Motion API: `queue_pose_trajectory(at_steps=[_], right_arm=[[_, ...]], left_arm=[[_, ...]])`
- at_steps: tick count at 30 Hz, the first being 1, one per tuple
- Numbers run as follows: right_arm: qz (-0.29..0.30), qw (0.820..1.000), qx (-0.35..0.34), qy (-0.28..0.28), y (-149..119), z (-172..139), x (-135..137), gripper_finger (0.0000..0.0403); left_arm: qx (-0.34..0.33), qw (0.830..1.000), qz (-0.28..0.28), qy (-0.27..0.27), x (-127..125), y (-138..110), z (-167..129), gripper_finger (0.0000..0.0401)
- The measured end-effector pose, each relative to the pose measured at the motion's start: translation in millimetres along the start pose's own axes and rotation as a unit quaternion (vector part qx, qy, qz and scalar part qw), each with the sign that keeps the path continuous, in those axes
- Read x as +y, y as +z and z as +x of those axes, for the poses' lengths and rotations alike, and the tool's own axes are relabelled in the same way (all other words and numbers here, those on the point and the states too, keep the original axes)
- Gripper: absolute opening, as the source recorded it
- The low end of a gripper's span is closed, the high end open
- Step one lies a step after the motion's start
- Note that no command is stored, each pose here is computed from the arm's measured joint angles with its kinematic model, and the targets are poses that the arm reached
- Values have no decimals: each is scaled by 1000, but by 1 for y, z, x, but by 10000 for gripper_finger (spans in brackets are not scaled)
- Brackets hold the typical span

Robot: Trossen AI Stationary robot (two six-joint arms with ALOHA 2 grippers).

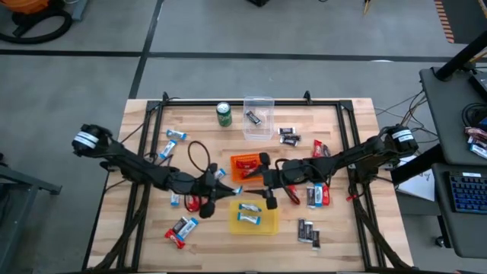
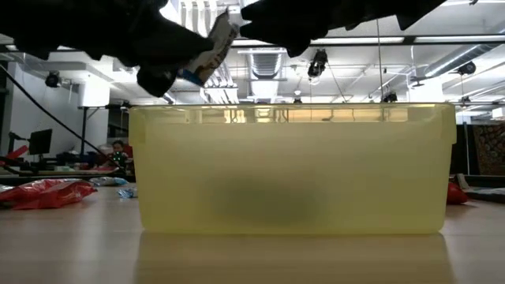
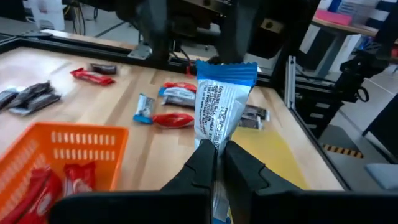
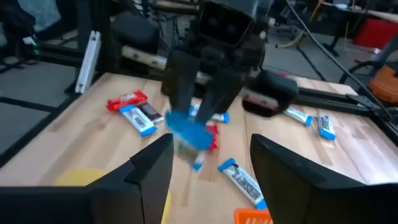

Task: Sort candy
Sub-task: Put the white candy into the yellow bin

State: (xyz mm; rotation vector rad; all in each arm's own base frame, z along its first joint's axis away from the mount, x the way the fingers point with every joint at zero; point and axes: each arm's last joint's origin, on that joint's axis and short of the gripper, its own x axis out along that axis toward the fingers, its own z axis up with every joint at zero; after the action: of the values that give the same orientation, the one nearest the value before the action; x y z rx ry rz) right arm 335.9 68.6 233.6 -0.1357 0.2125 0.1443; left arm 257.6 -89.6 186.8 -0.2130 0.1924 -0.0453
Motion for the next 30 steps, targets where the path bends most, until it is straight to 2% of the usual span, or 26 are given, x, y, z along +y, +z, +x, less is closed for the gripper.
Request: queue_pose_trajectory(at_steps=[5, 12, 17, 23, 30], right_arm=[[0, 999, -4, 39, 0, 0, 4, 207], [-1, 999, 2, 50, -4, 3, 5, 187], [-8, 999, -1, 53, -4, 3, 5, 136], [-18, 998, -3, 54, -4, 3, 5, 32], [-18, 998, 2, 55, -4, 2, 5, 16]], left_arm=[[-3, 1000, 15, 0, -5, 5, 13, 0], [-14, 1000, 11, -3, -8, 12, 17, 0], [-15, 1000, 10, -3, -9, 13, 17, 0], [-15, 1000, 9, -3, -9, 13, 17, 13], [-10, 1000, 13, 0, -8, 12, 16, 58]])
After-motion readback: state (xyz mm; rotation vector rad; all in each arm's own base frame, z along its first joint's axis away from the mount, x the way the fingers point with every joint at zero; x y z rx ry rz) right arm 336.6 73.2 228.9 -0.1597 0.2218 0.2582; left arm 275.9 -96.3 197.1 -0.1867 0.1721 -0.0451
